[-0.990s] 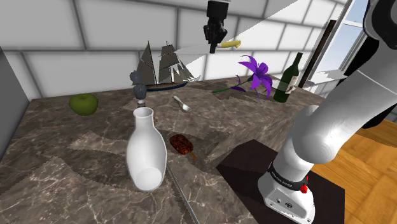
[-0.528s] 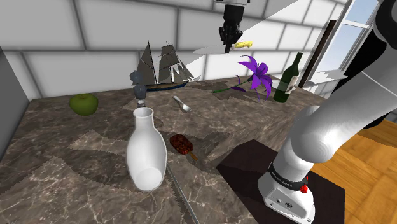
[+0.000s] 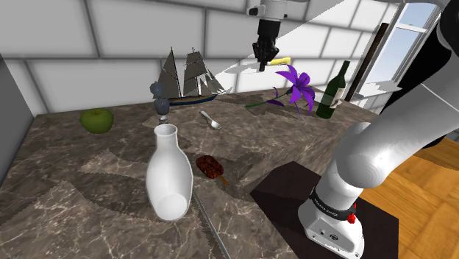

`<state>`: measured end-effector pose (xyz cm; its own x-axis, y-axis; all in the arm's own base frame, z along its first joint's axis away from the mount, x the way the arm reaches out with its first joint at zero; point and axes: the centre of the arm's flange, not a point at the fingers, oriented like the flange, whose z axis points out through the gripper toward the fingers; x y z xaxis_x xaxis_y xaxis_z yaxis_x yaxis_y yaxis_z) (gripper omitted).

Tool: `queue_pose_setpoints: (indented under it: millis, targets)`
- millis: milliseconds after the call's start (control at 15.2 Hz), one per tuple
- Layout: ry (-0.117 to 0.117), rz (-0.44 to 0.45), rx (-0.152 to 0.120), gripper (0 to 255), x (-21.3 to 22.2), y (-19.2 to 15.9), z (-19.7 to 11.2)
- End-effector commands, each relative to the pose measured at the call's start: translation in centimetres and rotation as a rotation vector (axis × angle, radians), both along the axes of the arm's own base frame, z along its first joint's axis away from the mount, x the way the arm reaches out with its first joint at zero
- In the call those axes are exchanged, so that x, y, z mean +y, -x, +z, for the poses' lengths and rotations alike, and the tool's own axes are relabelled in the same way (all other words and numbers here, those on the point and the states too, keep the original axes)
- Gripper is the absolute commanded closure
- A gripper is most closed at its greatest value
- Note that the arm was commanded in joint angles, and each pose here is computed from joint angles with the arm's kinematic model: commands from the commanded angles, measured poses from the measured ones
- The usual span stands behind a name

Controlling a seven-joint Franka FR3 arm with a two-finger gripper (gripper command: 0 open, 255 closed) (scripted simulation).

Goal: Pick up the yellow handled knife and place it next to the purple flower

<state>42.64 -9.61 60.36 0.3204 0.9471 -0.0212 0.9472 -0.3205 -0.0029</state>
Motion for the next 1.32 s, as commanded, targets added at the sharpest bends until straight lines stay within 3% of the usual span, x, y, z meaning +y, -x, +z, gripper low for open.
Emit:
queue_pose_setpoints:
  millis: [0,1254]
  targets:
    - [0.000,0.000,0.000,255,0.0,0.0,-1.1]
    - [0.000,0.000,0.000,255,0.0,0.0,-11.1]
